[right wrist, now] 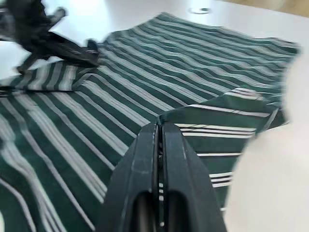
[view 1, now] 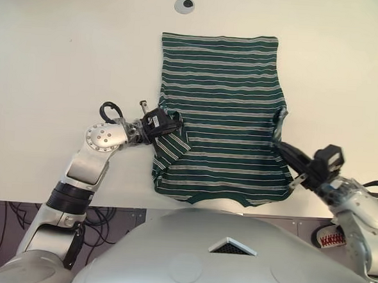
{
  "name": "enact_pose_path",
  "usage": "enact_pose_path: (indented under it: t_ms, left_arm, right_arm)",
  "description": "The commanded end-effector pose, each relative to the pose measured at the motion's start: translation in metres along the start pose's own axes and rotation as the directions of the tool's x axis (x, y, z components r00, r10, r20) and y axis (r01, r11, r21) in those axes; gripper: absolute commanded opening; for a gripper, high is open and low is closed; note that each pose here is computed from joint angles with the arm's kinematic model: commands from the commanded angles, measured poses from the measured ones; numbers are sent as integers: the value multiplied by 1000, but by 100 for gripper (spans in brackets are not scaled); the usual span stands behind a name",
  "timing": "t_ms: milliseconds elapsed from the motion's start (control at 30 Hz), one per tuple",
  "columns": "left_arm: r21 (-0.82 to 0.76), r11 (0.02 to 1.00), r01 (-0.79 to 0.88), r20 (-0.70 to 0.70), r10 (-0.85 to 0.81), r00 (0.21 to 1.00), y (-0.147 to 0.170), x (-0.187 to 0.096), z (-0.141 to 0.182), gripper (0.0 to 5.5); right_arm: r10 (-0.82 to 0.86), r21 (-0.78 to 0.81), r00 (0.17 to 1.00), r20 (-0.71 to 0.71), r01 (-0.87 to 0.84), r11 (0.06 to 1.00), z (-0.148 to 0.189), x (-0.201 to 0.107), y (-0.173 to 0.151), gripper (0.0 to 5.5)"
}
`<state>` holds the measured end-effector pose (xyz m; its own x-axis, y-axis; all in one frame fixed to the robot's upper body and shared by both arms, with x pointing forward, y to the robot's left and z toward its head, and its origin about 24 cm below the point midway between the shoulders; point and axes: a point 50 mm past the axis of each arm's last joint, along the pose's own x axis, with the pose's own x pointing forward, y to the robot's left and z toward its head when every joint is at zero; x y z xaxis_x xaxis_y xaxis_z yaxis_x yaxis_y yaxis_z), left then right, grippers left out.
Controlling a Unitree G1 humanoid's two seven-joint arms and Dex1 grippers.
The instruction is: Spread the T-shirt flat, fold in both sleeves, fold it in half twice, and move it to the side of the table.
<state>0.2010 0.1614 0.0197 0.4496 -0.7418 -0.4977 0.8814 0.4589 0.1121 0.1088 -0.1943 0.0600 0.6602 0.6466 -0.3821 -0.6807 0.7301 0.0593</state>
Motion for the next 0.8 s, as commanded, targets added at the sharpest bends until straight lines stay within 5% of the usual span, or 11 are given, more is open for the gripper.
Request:
enact_pose_path:
  t_ms: [33,267,433,533,600,700,800]
  left_arm:
    - [-9,999,-48,-59,47,997,0,-3,-11,4]
    - [-118,987,-110,299,140,944,8,-16,43,0]
    - [6,998,-61,434,52,899,6,-39,48,0]
    - [56,998,-12,397,-11,918,5,-53,41,22]
    - [129,991,23,293,-60,954,5,-63,28,49]
    - [222,969,111,116,-139,984,-1,-79,9,95]
    - [243,949,202,13,-211,977,-9,-92,1,141]
  right_arm:
    - [11,-40,988,-153,-17,999,-23,10,5,0]
    - [-42,-2,976,-213,43,999,-31,11,0,103]
    - [112,193,992,65,-123,973,8,-1,13,187]
    - [201,249,928,313,-284,926,43,-20,18,227]
    - [123,236,899,420,-239,942,62,-35,-3,260]
    - [42,-69,985,170,-30,997,54,-48,-24,283]
    - [62,-374,988,-145,-113,920,35,-58,-20,283]
